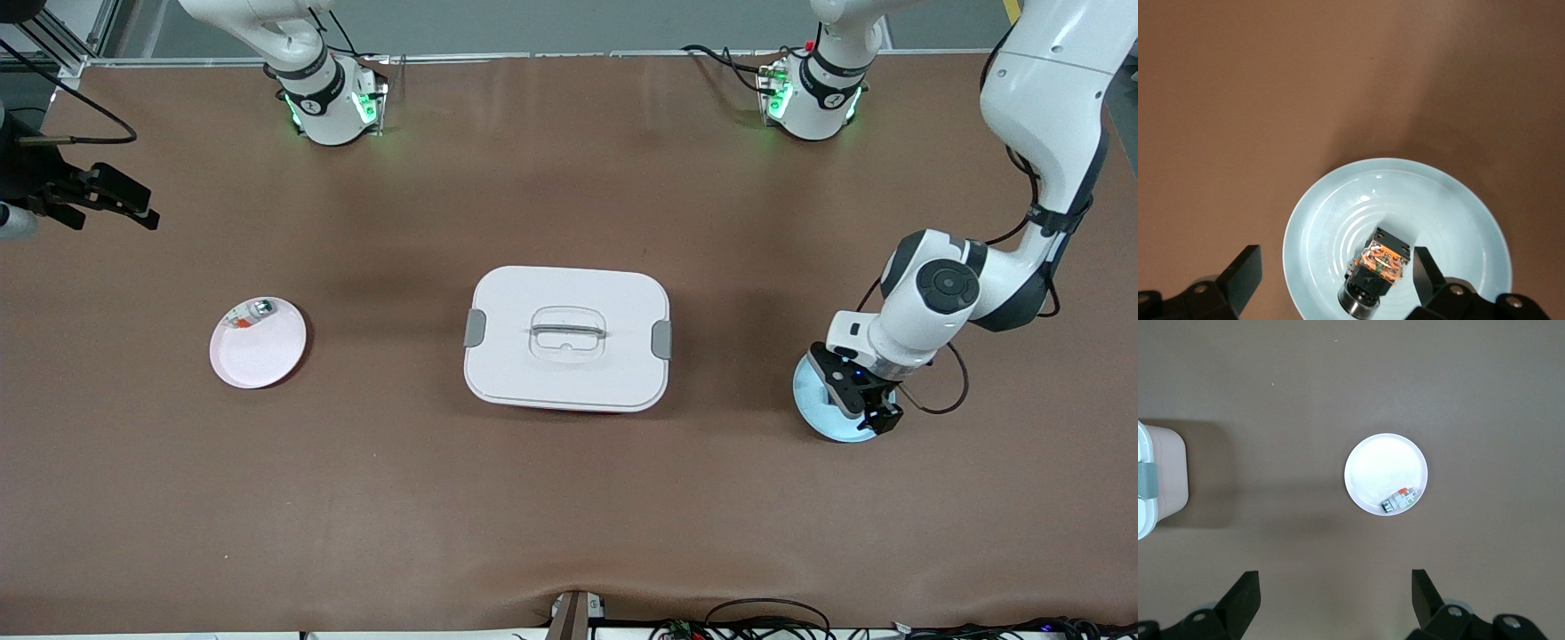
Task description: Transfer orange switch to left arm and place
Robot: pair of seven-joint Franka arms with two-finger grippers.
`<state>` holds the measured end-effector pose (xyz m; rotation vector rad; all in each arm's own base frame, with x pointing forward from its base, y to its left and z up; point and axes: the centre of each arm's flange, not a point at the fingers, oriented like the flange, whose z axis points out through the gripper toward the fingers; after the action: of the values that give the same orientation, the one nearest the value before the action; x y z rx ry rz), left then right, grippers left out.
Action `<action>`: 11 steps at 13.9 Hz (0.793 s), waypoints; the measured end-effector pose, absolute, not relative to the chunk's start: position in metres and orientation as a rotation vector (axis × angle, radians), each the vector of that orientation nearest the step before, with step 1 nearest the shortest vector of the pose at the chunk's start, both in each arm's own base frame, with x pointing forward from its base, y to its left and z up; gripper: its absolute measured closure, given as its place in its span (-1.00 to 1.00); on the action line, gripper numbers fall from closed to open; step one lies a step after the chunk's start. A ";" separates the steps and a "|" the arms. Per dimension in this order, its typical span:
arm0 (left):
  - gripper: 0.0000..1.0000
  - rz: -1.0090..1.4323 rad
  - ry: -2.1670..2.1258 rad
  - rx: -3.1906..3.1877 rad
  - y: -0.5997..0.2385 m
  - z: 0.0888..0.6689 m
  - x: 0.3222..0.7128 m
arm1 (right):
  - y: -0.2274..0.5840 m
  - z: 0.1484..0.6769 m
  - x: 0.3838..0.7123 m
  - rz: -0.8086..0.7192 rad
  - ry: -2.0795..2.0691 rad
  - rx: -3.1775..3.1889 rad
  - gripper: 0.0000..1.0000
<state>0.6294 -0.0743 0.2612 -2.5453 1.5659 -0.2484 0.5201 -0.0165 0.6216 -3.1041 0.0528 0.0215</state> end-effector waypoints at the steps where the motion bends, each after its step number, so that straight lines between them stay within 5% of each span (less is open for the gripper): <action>1: -1.00 -0.241 1.456 -2.621 -0.079 0.275 0.629 | -0.017 0.623 0.520 0.019 0.055 -3.104 -1.00; 11: -1.00 -0.015 0.302 -3.005 -0.130 0.424 0.624 | -0.020 0.623 0.520 0.020 0.061 -3.104 -1.00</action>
<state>0.6241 -0.1296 0.4240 -3.0049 0.3018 -0.0147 0.5204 -0.0196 0.6226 -3.1040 0.0615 0.0195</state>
